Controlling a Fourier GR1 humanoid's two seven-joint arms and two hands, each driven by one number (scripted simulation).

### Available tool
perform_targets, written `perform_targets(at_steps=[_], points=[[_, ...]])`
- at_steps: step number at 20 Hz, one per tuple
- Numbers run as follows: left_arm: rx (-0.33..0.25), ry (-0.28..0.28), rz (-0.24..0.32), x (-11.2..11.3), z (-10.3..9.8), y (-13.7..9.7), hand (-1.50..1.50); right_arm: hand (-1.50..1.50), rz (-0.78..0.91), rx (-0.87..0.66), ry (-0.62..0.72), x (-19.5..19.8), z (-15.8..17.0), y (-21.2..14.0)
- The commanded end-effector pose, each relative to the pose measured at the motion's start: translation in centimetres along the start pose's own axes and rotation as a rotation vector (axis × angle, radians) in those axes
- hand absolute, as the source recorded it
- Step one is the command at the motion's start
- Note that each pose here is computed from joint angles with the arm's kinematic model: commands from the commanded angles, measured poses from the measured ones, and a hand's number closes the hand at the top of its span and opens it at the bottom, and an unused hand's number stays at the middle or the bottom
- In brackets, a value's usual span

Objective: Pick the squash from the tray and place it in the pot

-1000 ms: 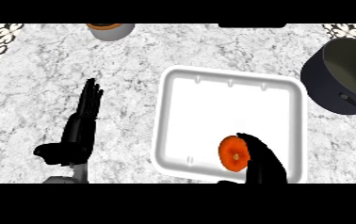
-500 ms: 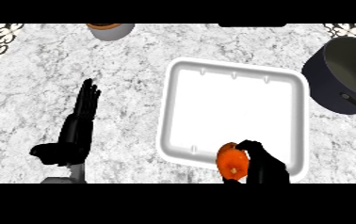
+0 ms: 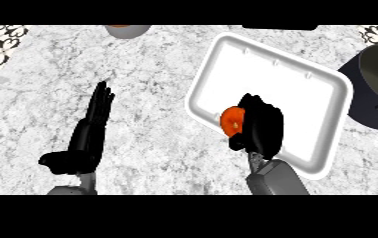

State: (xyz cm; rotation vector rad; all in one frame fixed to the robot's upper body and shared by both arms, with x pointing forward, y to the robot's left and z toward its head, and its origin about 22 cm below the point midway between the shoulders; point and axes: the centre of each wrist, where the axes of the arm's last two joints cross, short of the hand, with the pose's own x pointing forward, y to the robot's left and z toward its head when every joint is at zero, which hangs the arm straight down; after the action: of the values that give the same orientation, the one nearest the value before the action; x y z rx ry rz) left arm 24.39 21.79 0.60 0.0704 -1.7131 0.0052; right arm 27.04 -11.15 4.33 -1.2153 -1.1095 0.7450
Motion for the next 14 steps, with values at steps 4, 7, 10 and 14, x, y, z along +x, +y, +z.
perform_targets(at_steps=[4,7,10,14], points=[[0.014,0.001,0.004,0.7,-1.1,1.2,0.0,1.5,-0.024,-0.15,-0.035,8.7,-5.0,-4.9],[0.02,0.032,-0.011,-1.0,1.7,-1.2,0.0,1.5,0.002,-0.259,-0.036,9.6,-4.5,-5.1],[0.032,0.013,-0.002,-0.9,0.6,0.3,0.0,1.5,0.056,-0.309,0.023,10.8,-3.4,-7.1],[0.05,-0.002,-0.007,1.4,0.2,0.4,0.0,1.5,0.055,-0.372,0.119,10.2,-4.8,-9.4]])
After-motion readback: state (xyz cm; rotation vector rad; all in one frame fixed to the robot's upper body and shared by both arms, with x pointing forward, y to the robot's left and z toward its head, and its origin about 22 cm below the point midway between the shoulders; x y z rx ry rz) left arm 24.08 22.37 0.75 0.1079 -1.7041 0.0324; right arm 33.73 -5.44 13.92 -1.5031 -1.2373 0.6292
